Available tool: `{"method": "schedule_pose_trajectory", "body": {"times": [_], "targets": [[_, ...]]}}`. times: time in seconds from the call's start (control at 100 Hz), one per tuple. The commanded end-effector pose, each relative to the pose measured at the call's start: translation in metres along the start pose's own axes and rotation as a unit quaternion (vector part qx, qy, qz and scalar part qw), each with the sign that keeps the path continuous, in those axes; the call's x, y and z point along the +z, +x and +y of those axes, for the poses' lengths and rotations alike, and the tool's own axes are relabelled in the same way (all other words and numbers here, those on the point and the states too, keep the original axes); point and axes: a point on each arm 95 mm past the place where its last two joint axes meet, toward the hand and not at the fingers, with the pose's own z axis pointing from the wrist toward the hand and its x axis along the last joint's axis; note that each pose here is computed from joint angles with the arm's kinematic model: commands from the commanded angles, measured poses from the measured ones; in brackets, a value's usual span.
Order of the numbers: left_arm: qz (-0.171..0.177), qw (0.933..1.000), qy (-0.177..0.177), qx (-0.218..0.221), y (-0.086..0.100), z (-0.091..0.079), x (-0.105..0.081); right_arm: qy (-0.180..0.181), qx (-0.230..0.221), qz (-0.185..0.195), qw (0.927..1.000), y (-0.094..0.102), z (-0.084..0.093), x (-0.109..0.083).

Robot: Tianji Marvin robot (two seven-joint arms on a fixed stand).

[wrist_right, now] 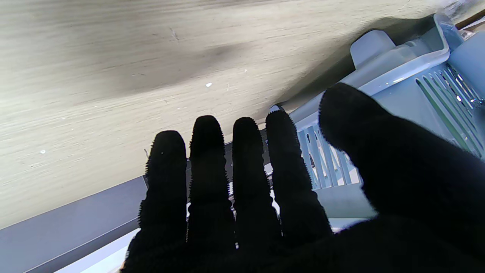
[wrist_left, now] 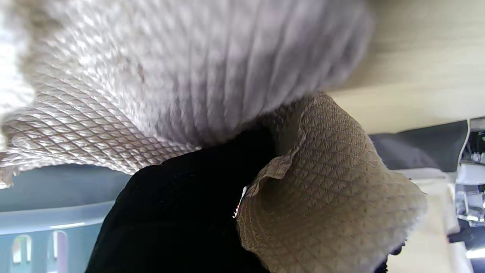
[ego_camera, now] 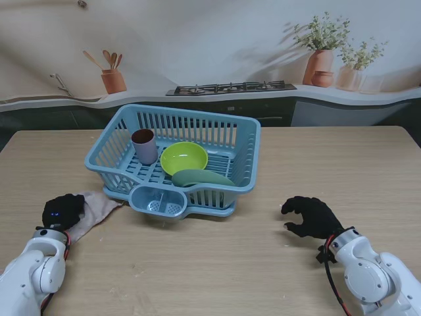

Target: Clear dishes and wipe the table

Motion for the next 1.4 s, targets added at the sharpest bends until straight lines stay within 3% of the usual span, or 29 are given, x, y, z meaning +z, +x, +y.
{"method": "schedule_pose_trajectory", "body": {"times": [0.0, 0.15, 0.37, 0.62, 0.77, 1.0, 1.39], "targets": [[-0.002, 1.0, -0.009, 0.002, 0.002, -0.004, 0.003, 0.006, -0.001, -0.001, 1.0, 0.001, -0.002, 0.001], [-0.012, 0.9996, -0.026, 0.008, 0.006, -0.001, -0.007, 0.006, 0.001, -0.003, 1.0, 0.001, -0.002, 0.001], [-0.037, 0.9981, -0.046, 0.017, 0.013, 0.008, -0.042, 0.004, 0.004, -0.004, 1.0, 0.0, -0.002, 0.0], [-0.056, 0.9966, -0.048, 0.037, 0.01, 0.011, -0.079, 0.003, 0.005, 0.001, 1.0, 0.0, 0.001, 0.0], [-0.057, 0.9963, -0.046, 0.046, 0.007, 0.013, -0.09, 0.005, 0.006, 0.002, 1.0, 0.0, 0.0, 0.001], [-0.049, 0.9977, -0.033, 0.033, 0.009, 0.018, -0.077, 0.006, 0.003, 0.003, 1.0, 0.0, 0.0, 0.001], [-0.025, 0.999, -0.032, 0.016, 0.018, 0.009, -0.014, 0.004, -0.001, 0.002, 1.0, -0.001, 0.0, 0.002]]}}
